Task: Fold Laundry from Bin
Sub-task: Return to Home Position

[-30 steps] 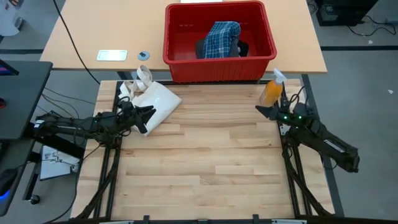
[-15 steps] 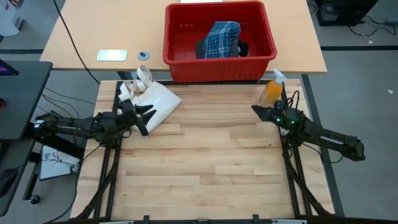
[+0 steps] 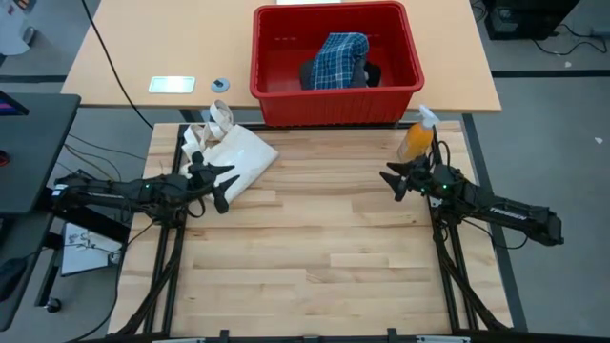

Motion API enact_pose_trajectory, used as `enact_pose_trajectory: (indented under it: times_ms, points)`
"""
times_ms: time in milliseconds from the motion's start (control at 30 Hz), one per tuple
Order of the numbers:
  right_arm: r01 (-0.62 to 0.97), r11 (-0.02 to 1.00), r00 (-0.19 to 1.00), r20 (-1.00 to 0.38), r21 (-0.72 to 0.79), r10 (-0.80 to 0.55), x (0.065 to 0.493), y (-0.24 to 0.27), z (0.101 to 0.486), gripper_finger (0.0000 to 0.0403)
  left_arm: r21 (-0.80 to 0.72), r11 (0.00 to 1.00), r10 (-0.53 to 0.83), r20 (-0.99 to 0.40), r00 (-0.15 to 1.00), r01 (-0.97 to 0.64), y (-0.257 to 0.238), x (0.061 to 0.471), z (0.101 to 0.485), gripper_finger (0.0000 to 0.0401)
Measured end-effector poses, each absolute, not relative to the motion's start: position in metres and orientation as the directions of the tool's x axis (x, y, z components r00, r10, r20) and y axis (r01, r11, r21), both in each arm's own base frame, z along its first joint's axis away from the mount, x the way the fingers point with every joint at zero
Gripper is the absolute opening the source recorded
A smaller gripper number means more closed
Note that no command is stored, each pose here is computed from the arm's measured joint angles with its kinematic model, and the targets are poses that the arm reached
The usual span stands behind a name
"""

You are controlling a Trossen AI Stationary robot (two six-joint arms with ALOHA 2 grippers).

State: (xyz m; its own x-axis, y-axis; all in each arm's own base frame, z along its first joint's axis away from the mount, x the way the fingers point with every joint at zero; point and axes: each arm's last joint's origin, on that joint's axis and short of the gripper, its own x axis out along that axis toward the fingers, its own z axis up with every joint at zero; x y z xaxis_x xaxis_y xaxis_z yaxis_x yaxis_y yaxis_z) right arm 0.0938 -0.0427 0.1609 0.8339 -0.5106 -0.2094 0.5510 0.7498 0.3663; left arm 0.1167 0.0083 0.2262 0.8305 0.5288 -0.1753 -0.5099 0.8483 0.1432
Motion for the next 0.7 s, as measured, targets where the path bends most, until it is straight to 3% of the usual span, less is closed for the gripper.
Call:
enact_pose_trajectory:
  times_ms: [700]
  points:
    - [0.548, 0.753, 0.837, -0.222, 0.365, -0.501, 0.094, -0.042, 0.16, 0.0268, 0.13, 0.849, 0.528, -0.161, 0.834, -0.512, 0.009, 0.105, 0.22, 0.0153]
